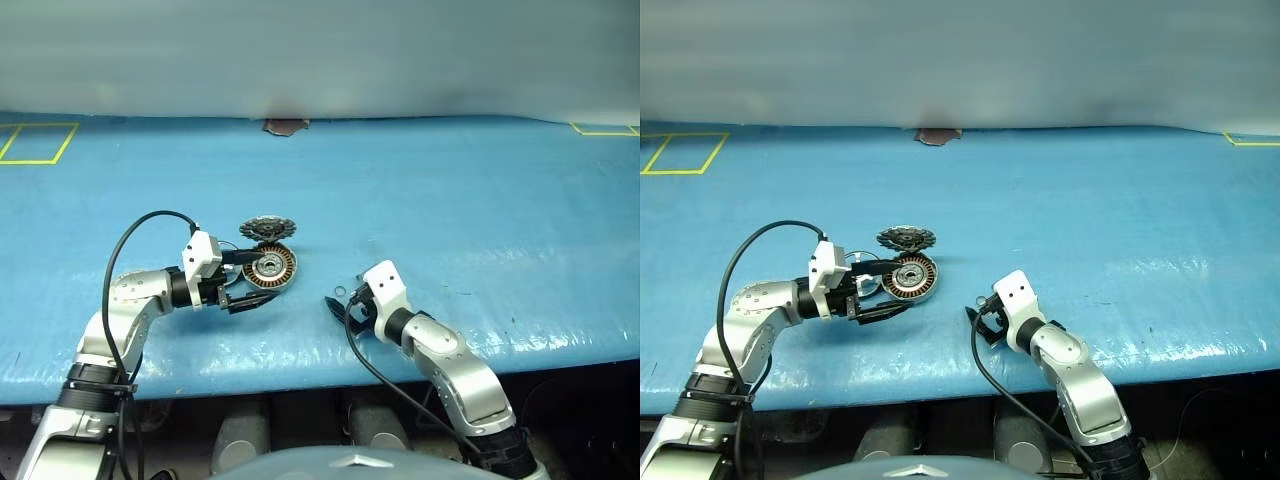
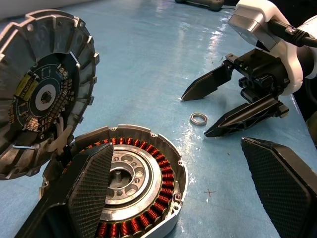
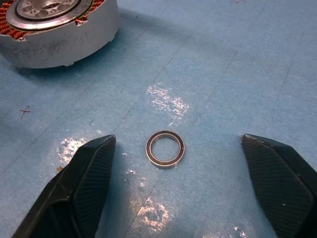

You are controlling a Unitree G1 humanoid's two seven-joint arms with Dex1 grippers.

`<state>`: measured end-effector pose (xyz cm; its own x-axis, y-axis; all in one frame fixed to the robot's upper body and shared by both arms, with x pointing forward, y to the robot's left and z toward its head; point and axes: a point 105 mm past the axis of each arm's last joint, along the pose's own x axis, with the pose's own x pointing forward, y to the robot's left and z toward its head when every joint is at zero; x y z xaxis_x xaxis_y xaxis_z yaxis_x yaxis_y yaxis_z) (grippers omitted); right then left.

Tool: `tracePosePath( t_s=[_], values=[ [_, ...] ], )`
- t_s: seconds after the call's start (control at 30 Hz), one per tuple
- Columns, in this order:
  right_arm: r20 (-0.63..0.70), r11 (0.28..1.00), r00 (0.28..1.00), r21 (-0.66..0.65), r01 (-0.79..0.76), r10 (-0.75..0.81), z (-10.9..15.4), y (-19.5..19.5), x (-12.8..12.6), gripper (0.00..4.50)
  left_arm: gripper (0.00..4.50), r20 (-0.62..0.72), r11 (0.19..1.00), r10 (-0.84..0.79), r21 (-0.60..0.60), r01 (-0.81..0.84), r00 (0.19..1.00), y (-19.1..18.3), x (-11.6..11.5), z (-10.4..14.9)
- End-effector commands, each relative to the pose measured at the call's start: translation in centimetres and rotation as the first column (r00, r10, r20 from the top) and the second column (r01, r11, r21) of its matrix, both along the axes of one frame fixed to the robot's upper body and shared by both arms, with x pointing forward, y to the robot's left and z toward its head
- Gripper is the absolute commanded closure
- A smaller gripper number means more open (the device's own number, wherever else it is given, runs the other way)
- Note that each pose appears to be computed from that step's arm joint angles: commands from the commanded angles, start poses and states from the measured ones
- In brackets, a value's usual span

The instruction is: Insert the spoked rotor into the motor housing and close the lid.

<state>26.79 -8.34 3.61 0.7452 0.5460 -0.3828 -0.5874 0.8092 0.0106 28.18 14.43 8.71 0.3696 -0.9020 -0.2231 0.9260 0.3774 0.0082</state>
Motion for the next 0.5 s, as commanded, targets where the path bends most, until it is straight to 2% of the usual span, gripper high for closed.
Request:
tracePosePath(
  t_s=[0.03, 0.13, 0.4, 0.5],
  values=[
    [-0.002, 1.000, 1.000, 0.001, -0.018, 0.018, 0.0, 0.3, -0.5, 1.27, 0.00, 0.017, 1.000, -0.019, 0.015, 0.019, 1.000, -0.1, -0.2, 0.3],
    [-0.013, 1.000, 1.000, -0.017, -0.018, 0.017, -0.4, 0.1, -0.5, 2.22, 0.00, 0.011, 0.999, -0.021, 0.037, 0.020, 1.000, 0.0, -0.3, -0.1],
    [-0.033, 1.000, 0.999, 0.000, -0.018, 0.018, -0.6, 0.1, -0.6, 2.22, 0.00, -0.017, 0.998, -0.012, 0.054, 0.013, 1.000, 0.3, -0.7, -0.8],
    [-0.034, 1.000, 0.999, 0.000, -0.015, 0.015, -0.6, 0.1, -0.5, 3.12, 0.00, -0.022, 0.999, -0.008, 0.053, 0.009, 1.000, 0.5, -0.8, -0.9]
  ],
)
